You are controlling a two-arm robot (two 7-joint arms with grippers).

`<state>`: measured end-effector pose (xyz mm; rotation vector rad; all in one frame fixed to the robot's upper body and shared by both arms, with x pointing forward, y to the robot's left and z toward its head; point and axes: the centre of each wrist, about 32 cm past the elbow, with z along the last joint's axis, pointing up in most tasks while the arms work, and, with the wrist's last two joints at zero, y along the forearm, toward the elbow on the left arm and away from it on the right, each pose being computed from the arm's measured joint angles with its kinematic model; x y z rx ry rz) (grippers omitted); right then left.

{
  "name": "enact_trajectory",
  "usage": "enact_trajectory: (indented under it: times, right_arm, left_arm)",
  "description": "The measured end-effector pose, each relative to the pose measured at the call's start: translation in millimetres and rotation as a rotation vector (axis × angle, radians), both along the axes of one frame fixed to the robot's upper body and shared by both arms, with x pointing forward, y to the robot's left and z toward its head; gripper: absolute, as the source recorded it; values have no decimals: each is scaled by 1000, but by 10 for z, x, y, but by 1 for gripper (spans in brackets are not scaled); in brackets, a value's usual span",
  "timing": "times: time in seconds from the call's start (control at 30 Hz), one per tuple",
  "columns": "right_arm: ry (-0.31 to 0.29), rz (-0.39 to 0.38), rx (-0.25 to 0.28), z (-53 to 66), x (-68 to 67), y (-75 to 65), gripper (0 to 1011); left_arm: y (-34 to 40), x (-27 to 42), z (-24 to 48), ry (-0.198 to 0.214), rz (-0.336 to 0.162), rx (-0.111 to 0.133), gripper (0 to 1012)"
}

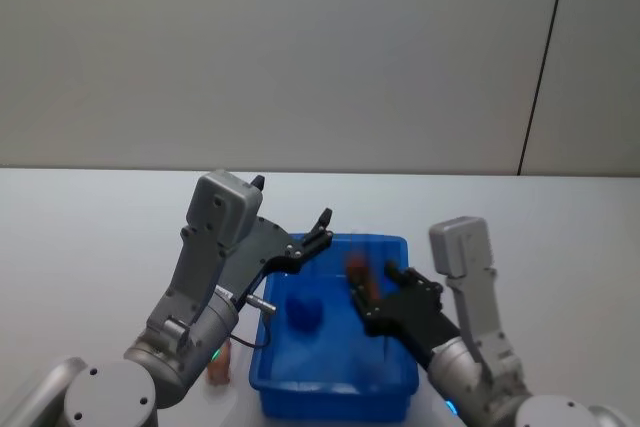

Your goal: Pick up the two dolls from the table and place them into the box.

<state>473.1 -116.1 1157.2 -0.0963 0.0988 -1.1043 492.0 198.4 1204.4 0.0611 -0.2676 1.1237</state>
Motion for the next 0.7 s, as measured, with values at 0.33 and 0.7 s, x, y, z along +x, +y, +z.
enact_trajectory:
  times: [0.33, 0.7]
  right_arm:
    - [50, 25, -5, -77, 86, 118, 782]
    - [35, -51, -28, -115, 56, 68, 1001]
  left_arm:
    - [0, 0, 0, 0, 0, 0, 1001]
    - [0, 0, 0, 0, 0, 0, 1001]
